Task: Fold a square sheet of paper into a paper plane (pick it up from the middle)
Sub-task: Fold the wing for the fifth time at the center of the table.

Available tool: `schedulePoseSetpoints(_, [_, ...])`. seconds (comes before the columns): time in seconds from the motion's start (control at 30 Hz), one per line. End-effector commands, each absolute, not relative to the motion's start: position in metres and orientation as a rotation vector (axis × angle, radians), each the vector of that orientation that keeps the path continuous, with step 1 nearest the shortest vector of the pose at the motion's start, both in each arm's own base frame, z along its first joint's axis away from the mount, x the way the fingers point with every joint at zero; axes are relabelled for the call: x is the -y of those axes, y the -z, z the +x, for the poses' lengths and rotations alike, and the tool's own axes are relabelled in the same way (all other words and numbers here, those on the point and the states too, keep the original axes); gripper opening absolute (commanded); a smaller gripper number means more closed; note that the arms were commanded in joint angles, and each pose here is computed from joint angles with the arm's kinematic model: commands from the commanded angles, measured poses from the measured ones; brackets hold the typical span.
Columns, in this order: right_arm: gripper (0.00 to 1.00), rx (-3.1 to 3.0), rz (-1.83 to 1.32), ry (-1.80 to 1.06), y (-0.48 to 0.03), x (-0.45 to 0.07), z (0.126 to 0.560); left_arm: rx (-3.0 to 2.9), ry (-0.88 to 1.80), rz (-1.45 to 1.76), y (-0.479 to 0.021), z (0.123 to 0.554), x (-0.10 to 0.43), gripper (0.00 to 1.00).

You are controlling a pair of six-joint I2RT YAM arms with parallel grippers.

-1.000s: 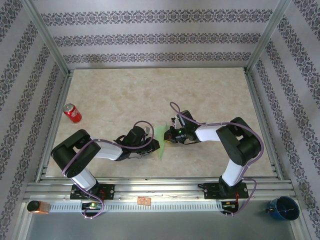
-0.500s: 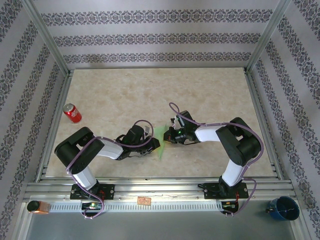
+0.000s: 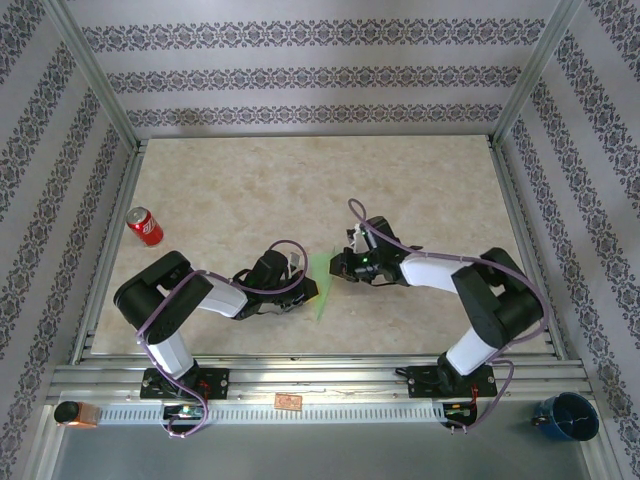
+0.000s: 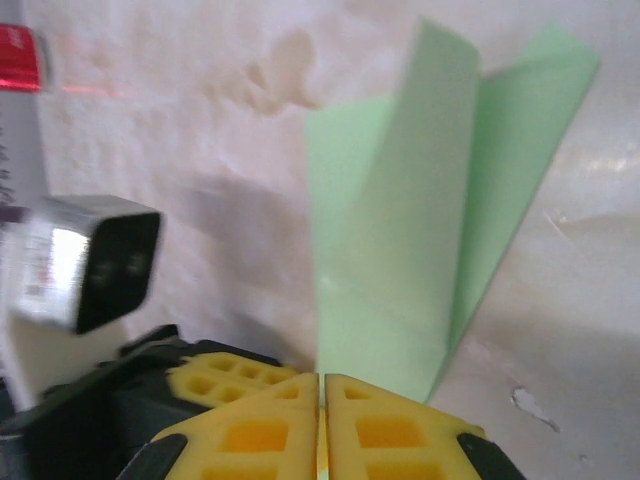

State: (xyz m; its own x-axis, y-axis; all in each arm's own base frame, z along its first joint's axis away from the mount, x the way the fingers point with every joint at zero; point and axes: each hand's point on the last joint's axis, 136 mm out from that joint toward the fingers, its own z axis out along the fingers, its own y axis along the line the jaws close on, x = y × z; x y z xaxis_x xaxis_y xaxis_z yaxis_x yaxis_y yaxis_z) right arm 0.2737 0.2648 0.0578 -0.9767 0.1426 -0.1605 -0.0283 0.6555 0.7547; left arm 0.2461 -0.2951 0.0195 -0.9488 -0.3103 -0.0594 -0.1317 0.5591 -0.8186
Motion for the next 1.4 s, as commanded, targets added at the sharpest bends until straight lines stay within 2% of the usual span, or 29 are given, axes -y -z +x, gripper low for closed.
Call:
schedulePoseSetpoints(0.0, [0.13, -2.629, 0.109, -1.22, -0.069, -0.252, 0.274, -2.739, 1.127, -0.375, 0.019, 0.231, 0.272, 0.0])
schedulePoseSetpoints(0.17, [0.12, -2.636, 0.08, -1.24, -0.066, -0.251, 0.269, -2.753, 1.085, -0.363, 0.022, 0.224, 0.262, 0.0])
schedulePoseSetpoints(0.43, [0.07, -2.681, -0.075, -1.276, -0.057, -0.278, 0.262, -2.775, 1.083, -0.351, 0.024, 0.219, 0.26, 0.0])
schedulePoseSetpoints(1.0, [0.04, -2.754, -0.049, -1.225, -0.016, -0.272, 0.294, -2.824, 1.054, -0.327, 0.029, 0.21, 0.256, 0.0])
schedulePoseSetpoints(1.37, [0.05, -2.735, 0.048, -1.184, -0.014, -0.258, 0.328, -2.849, 1.023, -0.319, 0.033, 0.206, 0.252, 0.0])
